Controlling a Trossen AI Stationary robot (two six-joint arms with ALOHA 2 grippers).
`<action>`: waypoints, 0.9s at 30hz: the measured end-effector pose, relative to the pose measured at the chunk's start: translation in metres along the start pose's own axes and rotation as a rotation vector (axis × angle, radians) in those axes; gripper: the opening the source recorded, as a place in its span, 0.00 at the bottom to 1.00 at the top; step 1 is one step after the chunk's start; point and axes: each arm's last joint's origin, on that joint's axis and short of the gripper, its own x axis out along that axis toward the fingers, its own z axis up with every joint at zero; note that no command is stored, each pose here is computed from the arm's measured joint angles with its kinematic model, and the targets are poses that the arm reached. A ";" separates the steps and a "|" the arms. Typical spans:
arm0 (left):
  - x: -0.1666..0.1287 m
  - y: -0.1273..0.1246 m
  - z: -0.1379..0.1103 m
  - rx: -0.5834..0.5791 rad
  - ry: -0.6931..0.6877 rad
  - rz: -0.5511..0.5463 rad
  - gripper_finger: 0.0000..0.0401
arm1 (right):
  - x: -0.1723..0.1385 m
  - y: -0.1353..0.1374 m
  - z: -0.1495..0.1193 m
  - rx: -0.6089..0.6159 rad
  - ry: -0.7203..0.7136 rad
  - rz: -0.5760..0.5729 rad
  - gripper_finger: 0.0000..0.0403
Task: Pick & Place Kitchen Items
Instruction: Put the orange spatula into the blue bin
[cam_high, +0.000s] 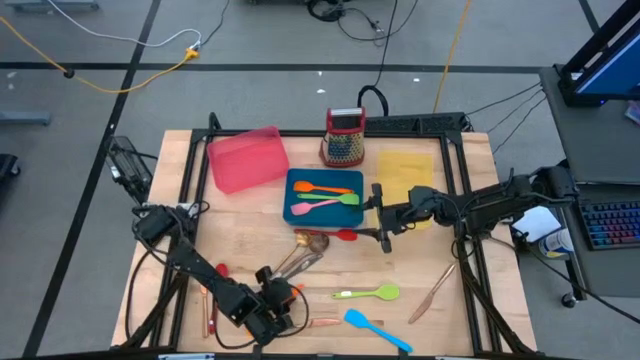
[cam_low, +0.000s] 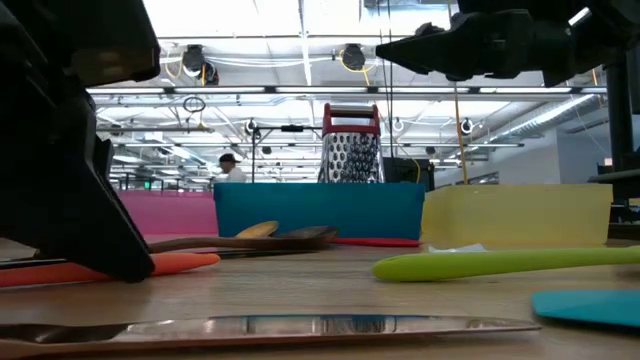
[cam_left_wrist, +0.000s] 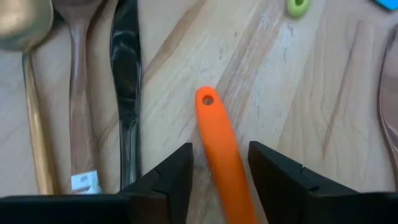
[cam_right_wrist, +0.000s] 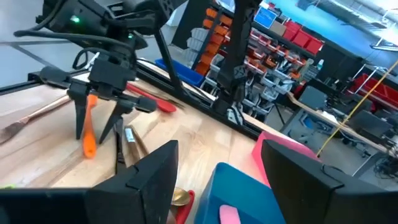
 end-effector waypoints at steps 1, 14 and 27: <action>0.002 0.000 -0.002 -0.002 -0.005 0.009 0.37 | 0.000 0.000 0.000 -0.001 -0.004 -0.004 0.56; 0.006 0.001 -0.004 -0.026 -0.032 0.033 0.13 | 0.000 0.002 -0.003 0.017 0.017 0.036 0.56; 0.009 0.021 0.038 0.164 -0.016 0.059 0.13 | 0.024 0.035 -0.039 0.146 0.079 0.306 0.56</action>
